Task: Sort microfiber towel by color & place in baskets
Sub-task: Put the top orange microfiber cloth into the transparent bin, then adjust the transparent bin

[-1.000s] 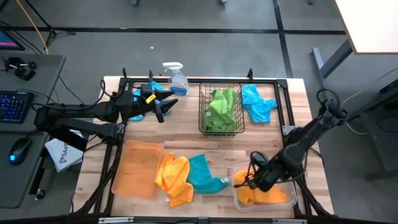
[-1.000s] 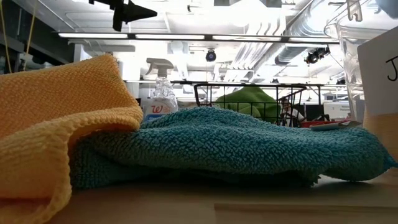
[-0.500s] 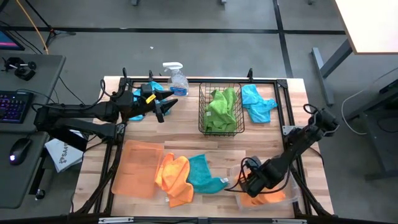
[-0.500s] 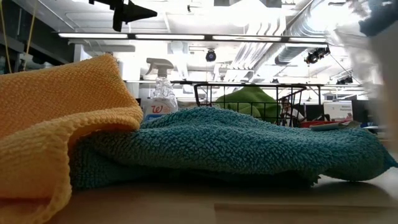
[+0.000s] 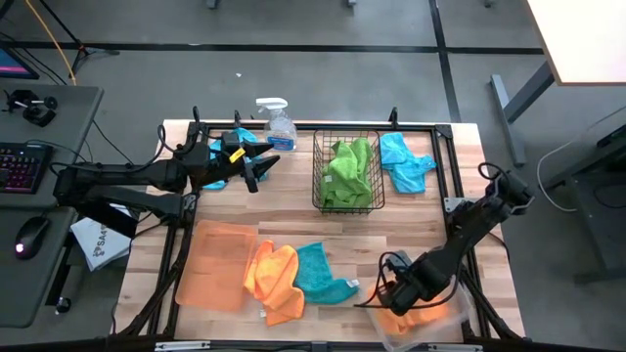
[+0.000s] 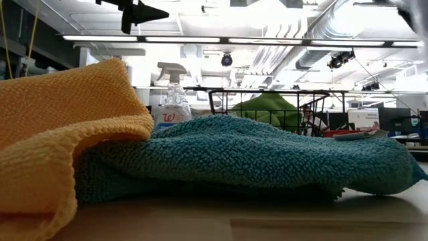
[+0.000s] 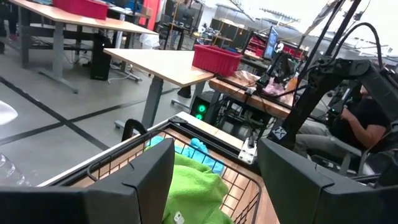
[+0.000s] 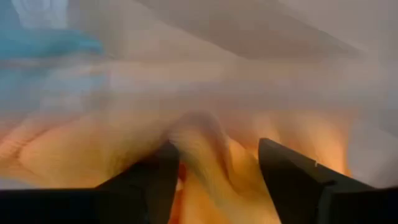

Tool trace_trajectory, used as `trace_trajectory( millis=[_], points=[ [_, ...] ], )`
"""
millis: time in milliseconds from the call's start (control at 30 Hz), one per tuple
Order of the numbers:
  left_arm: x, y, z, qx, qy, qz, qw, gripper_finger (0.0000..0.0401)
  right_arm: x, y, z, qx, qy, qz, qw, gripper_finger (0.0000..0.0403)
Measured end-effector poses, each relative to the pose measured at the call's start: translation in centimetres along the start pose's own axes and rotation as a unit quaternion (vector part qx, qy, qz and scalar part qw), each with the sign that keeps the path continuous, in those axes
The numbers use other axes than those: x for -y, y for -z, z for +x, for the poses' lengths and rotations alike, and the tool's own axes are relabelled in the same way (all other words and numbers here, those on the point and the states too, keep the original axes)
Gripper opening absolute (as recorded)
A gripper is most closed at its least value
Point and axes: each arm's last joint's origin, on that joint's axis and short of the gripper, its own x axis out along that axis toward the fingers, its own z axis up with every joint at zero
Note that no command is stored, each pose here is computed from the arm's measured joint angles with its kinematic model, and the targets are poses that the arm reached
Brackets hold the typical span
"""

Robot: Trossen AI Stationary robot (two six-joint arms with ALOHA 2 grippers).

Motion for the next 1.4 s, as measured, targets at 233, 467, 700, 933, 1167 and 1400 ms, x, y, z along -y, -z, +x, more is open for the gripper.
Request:
trace_trajectory(
  millis=[233,467,700,933,1167,1400],
  points=[
    [0.1,-0.5,0.0,0.024,0.007,0.018,1.000,0.0217,0.3,0.1,-1.9,0.050,0.029,0.049,0.997,0.0240],
    [0.2,-0.8,0.0,0.038,0.010,0.029,0.999,0.0217,0.3,-0.1,-2.2,0.087,0.019,0.114,0.989,0.0240],
    [0.2,-0.8,0.0,0.038,0.010,0.026,0.999,0.0217,1.0,0.2,-4.3,0.054,-0.020,0.052,0.997,0.0240],
    [0.2,-0.8,0.0,0.038,0.010,0.026,0.999,0.0217,4.1,-0.5,-8.5,0.017,-0.031,-0.032,0.999,0.0240],
    [0.2,-0.8,0.0,0.038,0.009,0.026,0.999,0.0217,8.5,-1.9,-11.4,0.051,0.030,-0.015,0.998,0.0227],
    [0.1,-0.8,0.0,0.045,-0.019,0.025,0.999,0.0217,9.0,-3.7,-11.6,0.137,-0.006,0.018,0.990,0.0061]
  ],
)
